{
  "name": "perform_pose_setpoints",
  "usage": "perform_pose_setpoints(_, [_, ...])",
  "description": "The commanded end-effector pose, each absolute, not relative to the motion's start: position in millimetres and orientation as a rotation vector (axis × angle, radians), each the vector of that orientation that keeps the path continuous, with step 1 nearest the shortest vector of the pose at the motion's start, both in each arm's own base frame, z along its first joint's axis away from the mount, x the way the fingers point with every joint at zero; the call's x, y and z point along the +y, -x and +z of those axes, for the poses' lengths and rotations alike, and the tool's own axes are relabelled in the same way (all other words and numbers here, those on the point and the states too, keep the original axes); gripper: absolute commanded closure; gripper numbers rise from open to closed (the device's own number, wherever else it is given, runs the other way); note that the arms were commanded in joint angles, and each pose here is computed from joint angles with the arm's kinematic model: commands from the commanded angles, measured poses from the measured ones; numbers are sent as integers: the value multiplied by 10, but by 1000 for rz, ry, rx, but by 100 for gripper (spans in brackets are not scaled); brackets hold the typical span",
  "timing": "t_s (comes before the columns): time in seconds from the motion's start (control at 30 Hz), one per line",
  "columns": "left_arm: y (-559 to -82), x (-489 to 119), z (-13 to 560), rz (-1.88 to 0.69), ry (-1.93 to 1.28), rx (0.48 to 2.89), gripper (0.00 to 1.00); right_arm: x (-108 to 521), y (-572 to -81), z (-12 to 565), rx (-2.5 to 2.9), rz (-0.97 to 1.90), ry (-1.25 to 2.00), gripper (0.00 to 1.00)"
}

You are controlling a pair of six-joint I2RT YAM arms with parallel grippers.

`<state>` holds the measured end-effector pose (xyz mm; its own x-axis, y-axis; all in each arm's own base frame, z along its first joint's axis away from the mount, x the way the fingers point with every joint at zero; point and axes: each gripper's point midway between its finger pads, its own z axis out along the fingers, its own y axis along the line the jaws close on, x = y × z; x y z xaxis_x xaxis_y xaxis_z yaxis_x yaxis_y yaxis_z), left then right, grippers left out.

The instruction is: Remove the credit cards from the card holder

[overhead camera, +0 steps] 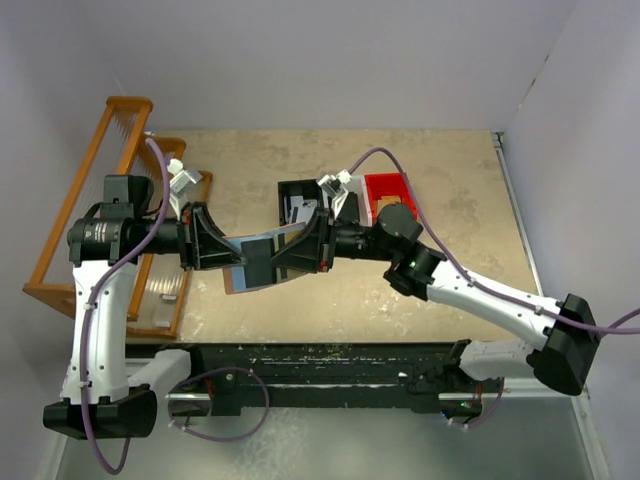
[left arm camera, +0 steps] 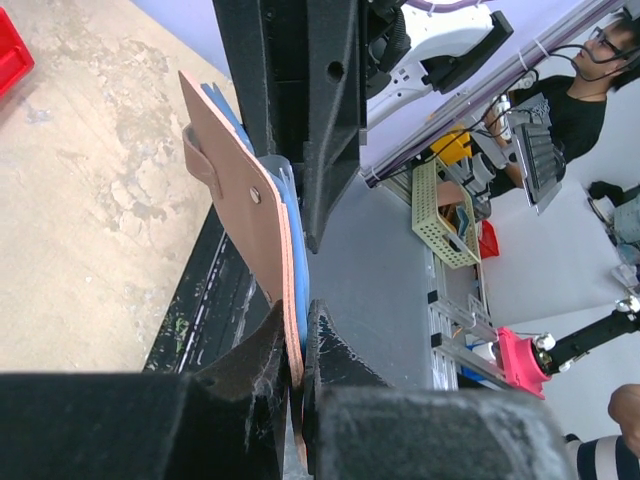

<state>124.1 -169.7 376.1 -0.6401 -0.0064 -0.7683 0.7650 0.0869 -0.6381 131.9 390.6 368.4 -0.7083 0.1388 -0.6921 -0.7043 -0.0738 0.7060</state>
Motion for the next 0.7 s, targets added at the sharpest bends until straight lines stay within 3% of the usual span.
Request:
perform_pose_setpoints(0.0, [-1063,-1722,4020,-1688,-825,1609,98,3908,-1306,4117,1444,1887,626,83])
perform_pose_setpoints(0.1, [-1061,-1720,4023,-1681,-828,1616,98,3888,-1275,4067,1465,1886,638,100])
perform_pose_setpoints(0.67, [-1022,-1718,4103,-1656,-838,1632,97,3651,-1212,3978,1493,1828,608,100])
